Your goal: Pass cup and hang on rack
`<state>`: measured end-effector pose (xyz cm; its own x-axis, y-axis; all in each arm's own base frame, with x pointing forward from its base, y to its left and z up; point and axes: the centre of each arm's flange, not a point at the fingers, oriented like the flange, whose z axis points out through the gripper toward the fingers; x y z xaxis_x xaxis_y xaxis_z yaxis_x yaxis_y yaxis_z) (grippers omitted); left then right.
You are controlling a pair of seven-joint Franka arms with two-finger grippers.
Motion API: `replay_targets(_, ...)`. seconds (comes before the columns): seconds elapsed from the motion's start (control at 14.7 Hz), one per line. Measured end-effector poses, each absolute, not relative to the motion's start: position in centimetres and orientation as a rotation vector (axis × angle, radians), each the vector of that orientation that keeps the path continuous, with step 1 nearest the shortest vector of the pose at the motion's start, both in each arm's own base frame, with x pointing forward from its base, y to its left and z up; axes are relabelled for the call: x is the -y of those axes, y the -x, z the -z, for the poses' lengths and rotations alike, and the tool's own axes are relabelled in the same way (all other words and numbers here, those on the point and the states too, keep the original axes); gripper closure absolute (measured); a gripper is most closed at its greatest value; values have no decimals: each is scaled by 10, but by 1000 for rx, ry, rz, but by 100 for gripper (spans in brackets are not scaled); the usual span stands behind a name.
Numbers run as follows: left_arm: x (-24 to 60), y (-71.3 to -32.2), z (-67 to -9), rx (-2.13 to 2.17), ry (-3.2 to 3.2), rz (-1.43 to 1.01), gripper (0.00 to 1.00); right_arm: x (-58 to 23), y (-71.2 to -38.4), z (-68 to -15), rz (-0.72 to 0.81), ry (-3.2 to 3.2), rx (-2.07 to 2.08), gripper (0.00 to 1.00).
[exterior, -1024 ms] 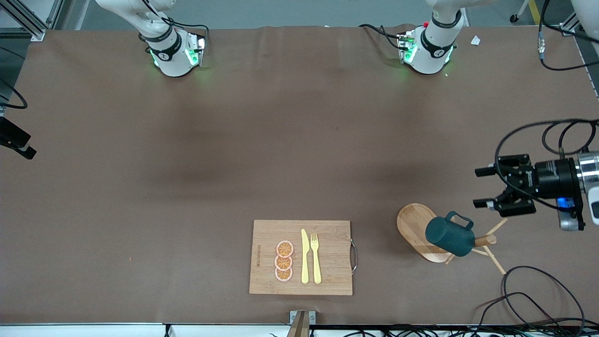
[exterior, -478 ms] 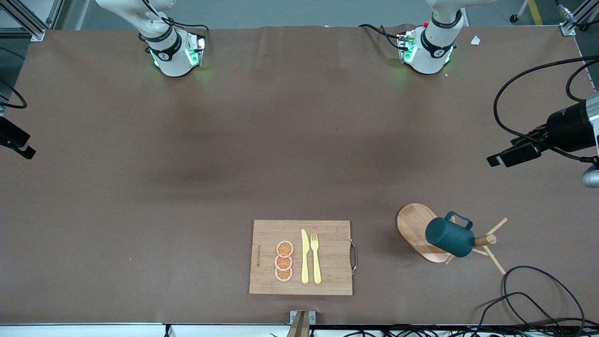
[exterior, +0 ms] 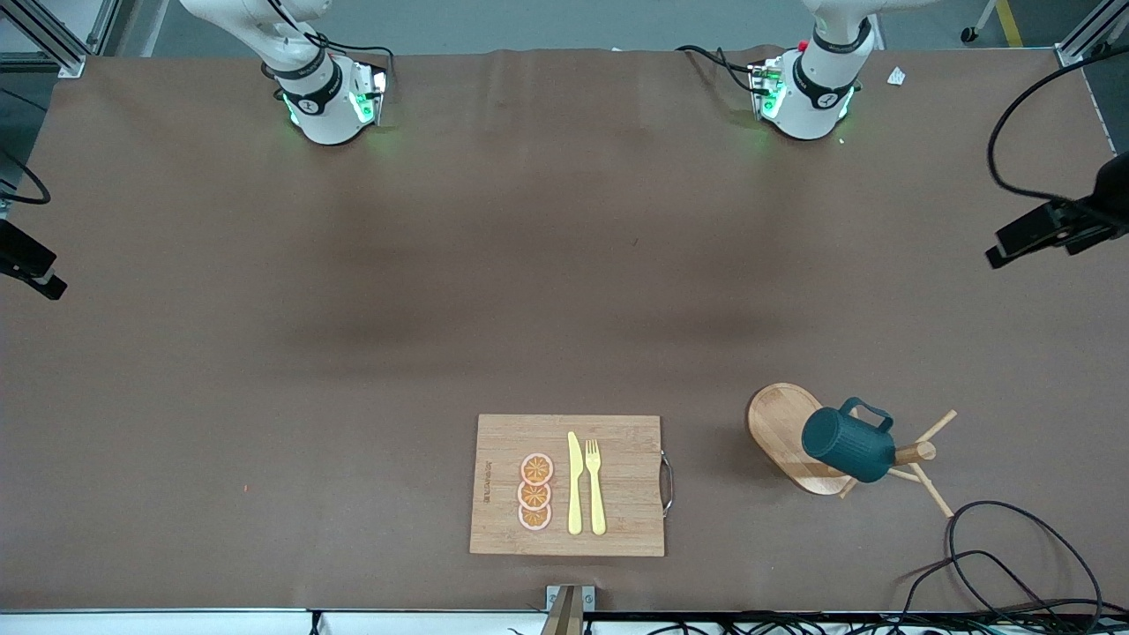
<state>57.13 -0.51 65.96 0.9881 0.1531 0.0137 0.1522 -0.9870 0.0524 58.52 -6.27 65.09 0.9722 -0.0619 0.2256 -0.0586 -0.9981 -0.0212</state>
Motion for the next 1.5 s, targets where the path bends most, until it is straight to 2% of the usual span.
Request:
replay_targets(0.48,18,-521,-658,-161,-3177,14,0,63,-585,-651,356,3106,-93,0)
replay_targets(1.5,20,-516,-643,-56,-3183,40,0,63,-585,-651,357,3106,-92,0)
